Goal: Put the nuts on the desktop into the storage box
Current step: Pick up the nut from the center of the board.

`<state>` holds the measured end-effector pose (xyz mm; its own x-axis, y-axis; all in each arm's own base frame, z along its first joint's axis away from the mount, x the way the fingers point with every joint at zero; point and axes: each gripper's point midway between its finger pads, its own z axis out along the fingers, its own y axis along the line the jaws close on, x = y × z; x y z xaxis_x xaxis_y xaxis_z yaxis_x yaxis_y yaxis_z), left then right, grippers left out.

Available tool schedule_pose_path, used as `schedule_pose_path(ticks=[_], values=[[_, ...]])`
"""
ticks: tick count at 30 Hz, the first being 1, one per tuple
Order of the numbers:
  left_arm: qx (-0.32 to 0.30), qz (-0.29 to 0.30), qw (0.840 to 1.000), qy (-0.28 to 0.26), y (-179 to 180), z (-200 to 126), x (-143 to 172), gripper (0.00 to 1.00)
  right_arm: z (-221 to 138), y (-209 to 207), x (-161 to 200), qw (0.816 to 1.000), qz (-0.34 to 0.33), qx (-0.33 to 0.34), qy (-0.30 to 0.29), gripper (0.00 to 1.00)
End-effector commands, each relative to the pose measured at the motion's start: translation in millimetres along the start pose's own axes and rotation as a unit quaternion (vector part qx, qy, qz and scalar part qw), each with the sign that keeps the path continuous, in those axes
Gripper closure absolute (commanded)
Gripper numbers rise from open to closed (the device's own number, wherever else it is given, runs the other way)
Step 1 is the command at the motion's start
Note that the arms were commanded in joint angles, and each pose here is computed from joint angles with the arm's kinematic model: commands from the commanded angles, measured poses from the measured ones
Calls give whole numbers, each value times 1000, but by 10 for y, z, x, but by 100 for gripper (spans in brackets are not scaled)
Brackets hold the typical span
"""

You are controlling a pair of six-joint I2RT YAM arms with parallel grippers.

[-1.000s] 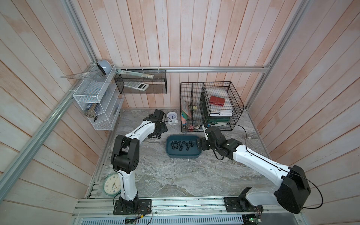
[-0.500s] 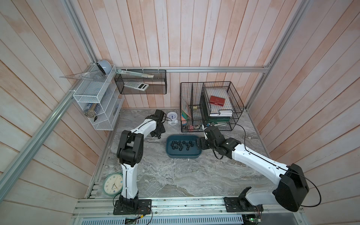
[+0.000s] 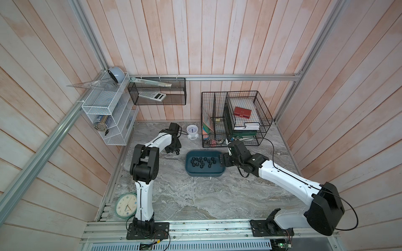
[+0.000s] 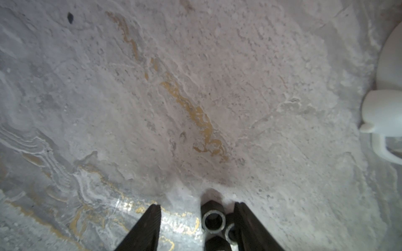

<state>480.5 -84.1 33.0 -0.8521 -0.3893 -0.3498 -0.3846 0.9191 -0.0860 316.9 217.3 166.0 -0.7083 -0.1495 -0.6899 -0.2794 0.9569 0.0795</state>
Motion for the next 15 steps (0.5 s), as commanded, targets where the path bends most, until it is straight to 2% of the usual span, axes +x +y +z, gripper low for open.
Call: schedule_pose_path(ticks=[1,10,15], values=[[3,-7,1000,1,-19,100,-45,41,-13,-25,-66,1000,0,9,-3,2],[7,-14,999,28,-8,134,99,45,-21,-37,-59,1000,2,10,-4,2],[11,-17,999,31,-7,88,151,53,-25,-35,-53,1000,3,9,-4,2]])
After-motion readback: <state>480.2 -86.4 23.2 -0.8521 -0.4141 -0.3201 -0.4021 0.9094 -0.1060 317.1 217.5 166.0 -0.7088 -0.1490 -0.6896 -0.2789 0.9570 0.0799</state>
